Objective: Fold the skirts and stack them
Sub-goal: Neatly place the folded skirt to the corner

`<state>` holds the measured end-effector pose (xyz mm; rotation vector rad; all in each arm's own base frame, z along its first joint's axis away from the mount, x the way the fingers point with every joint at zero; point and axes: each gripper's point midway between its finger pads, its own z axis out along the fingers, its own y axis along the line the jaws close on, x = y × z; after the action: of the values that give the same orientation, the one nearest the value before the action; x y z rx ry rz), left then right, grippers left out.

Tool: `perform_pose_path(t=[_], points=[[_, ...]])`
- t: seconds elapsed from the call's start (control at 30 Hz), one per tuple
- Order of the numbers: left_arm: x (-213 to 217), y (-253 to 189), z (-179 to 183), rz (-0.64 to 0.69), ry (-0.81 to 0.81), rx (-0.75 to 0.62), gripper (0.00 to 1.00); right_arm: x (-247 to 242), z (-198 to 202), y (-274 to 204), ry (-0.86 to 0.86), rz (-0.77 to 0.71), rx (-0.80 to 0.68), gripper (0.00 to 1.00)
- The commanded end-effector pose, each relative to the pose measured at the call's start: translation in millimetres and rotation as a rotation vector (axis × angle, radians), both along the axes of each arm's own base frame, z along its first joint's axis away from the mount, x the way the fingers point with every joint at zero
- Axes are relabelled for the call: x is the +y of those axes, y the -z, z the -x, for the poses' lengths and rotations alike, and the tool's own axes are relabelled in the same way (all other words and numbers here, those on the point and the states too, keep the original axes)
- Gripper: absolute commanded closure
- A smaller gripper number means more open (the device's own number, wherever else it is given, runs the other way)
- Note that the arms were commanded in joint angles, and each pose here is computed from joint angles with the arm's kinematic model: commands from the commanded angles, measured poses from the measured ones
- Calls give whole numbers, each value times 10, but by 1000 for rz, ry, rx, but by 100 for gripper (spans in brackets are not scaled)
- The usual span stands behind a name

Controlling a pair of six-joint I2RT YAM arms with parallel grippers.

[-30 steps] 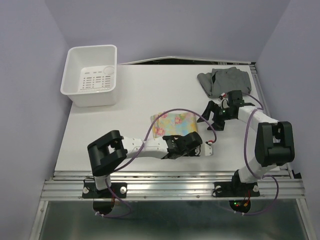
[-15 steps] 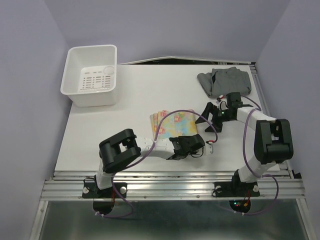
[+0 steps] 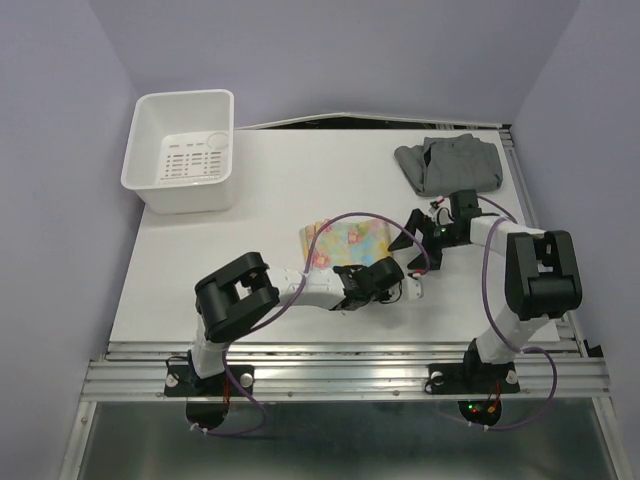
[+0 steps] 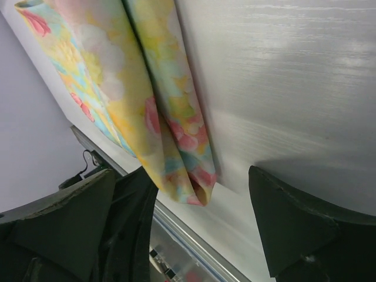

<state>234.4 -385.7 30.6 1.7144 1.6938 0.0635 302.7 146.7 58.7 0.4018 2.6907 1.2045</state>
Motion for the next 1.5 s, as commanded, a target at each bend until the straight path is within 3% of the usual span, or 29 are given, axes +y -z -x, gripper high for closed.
perform_pose_path(t=[0.0,0.53,0.9,1.27,1.47], points=[[-94,-387,-25,113,6,42,100,33,-42,52,-13,-28,-23,0],[-153,-660,-84,215,17,112,100,284,142,214,-57,-93,45,0],[-162,-732,-122,248,25,123,100,381,26,383,-26,-115,99,0],[-158,-729,-210,275,0,127,100,391,-453,270,121,-80,-76,23],[-188,-747,-376,338,-59,191,100,438,-410,198,204,-114,-78,25]])
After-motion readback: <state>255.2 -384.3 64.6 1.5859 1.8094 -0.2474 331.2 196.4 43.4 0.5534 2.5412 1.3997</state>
